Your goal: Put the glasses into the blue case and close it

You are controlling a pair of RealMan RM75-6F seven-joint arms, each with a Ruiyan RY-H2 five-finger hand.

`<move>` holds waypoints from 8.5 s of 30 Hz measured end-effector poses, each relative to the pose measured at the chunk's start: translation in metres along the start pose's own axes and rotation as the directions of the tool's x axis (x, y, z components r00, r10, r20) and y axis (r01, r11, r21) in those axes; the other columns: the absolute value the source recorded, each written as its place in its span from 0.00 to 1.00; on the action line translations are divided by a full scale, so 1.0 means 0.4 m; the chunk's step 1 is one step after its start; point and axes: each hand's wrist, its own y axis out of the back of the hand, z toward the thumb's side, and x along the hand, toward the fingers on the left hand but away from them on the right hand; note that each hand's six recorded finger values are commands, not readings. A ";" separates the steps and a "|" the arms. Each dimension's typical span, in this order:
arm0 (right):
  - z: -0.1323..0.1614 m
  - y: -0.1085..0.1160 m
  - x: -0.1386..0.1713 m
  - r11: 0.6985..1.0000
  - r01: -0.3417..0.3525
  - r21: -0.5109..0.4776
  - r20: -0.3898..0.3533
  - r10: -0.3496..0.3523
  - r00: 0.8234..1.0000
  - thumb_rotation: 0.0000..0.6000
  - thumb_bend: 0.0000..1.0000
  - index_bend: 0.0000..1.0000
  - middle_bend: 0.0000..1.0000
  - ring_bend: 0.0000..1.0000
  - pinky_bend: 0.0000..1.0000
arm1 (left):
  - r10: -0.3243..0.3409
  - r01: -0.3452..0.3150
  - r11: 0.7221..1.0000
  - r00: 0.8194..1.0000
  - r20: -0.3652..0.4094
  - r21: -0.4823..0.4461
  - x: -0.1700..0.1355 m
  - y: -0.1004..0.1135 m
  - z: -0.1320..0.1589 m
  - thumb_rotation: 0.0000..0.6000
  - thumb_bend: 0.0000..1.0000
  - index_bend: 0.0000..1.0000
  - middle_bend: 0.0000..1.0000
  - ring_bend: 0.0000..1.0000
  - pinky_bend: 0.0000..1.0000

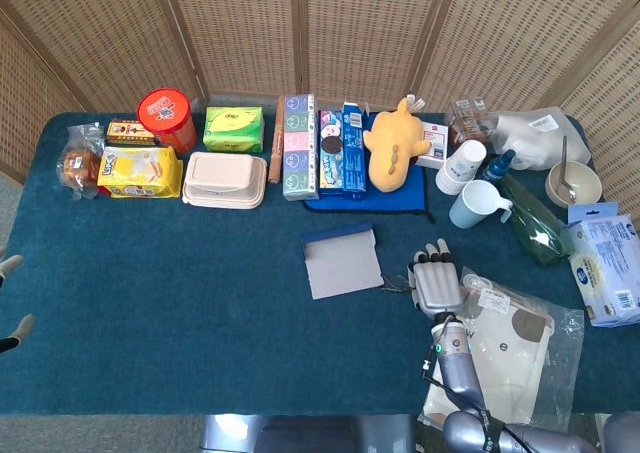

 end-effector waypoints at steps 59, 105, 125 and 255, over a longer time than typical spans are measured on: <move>0.207 0.196 0.056 0.977 0.067 -0.203 -0.178 -0.104 0.979 1.00 0.38 0.69 0.40 0.25 0.08 | 0.042 -0.042 0.999 0.999 0.016 -0.004 -0.015 0.027 -0.003 1.00 0.28 0.11 0.06 0.00 0.00; 0.358 0.128 -0.094 0.996 0.069 -0.060 -0.210 -0.080 0.974 1.00 0.31 0.22 0.17 0.05 0.05 | 0.048 -0.048 0.999 0.999 -0.009 -0.011 -0.042 0.039 -0.030 1.00 0.28 0.11 0.06 0.00 0.00; 0.363 0.149 -0.016 0.987 0.152 0.041 -0.337 -0.130 0.933 1.00 0.08 0.09 0.14 0.02 0.04 | 0.058 -0.058 0.998 0.998 0.003 -0.017 -0.053 0.042 -0.024 1.00 0.28 0.11 0.06 0.00 0.00; 0.436 0.193 -0.245 0.981 -0.131 0.143 -0.387 0.178 0.905 0.43 0.68 0.30 0.26 0.15 0.05 | 0.001 -0.001 1.000 1.000 -0.011 -0.015 -0.057 -0.005 -0.028 1.00 0.28 0.10 0.06 0.00 0.00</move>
